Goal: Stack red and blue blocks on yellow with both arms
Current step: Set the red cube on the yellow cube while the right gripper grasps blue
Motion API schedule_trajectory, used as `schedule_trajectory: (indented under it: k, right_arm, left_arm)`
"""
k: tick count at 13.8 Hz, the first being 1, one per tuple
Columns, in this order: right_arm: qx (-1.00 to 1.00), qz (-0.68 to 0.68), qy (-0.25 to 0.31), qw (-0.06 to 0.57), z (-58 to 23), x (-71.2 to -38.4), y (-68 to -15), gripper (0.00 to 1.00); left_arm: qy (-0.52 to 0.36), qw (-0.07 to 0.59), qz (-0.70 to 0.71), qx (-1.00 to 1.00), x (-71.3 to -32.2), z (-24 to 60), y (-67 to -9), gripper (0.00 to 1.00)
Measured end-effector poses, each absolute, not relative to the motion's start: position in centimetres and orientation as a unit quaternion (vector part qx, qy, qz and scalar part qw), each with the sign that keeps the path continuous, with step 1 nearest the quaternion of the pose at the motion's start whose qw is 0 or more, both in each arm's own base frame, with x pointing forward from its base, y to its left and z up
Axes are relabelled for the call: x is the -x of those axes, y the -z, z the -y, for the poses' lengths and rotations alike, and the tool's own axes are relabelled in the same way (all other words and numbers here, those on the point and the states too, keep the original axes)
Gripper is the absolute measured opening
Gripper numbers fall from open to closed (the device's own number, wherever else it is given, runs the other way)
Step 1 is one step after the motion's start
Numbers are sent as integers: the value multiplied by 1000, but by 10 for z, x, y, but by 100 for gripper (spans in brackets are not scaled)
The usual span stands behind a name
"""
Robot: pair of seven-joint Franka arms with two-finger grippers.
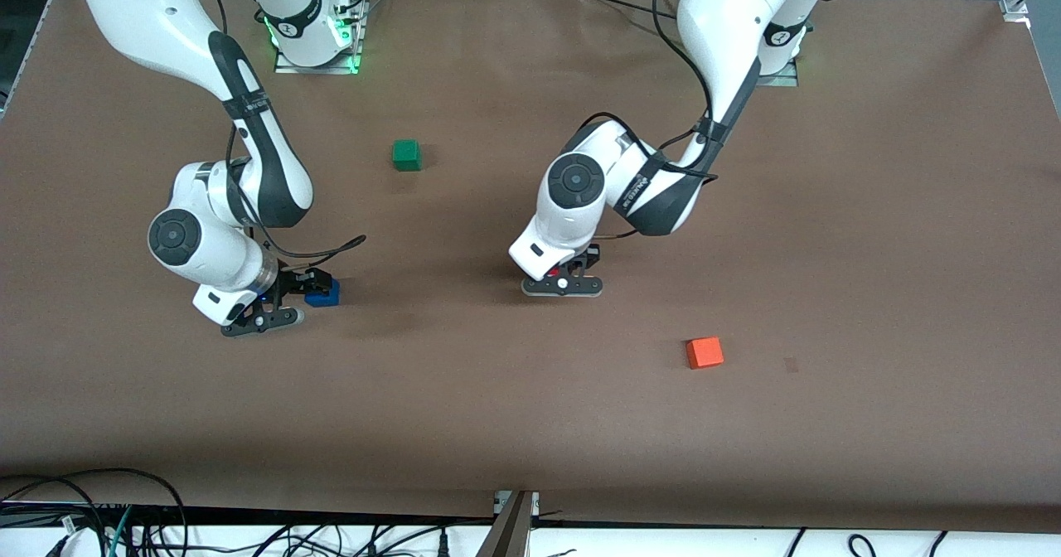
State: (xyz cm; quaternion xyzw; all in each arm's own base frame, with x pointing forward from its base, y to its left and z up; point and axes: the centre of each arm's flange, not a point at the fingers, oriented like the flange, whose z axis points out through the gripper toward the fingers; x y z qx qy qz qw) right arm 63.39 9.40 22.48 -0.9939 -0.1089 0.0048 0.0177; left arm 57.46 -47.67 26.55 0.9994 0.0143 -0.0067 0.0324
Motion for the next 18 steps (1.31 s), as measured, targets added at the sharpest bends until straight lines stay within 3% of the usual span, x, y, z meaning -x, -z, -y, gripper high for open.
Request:
schedule_trajectory:
  k: [5, 8, 13, 18]
  right_arm:
    - [995, 94, -8, 32, -98, -622, -200, 90]
    - [995, 93, -10, 33, -98, -621, -199, 58]
    - [995, 95, -12, 39, -103, -634, -224, 55]
    - [995, 78, -37, 56, -124, -669, -324, 55]
  left_arm:
    - [8, 30, -20, -999, -568, 492, -253, 56]
    - [4, 29, -23, -999, -572, 489, -255, 56]
    - [-2, 19, -23, -1000, -574, 487, -252, 56]
    - [1, 13, -20, -1000, -575, 494, -252, 56]
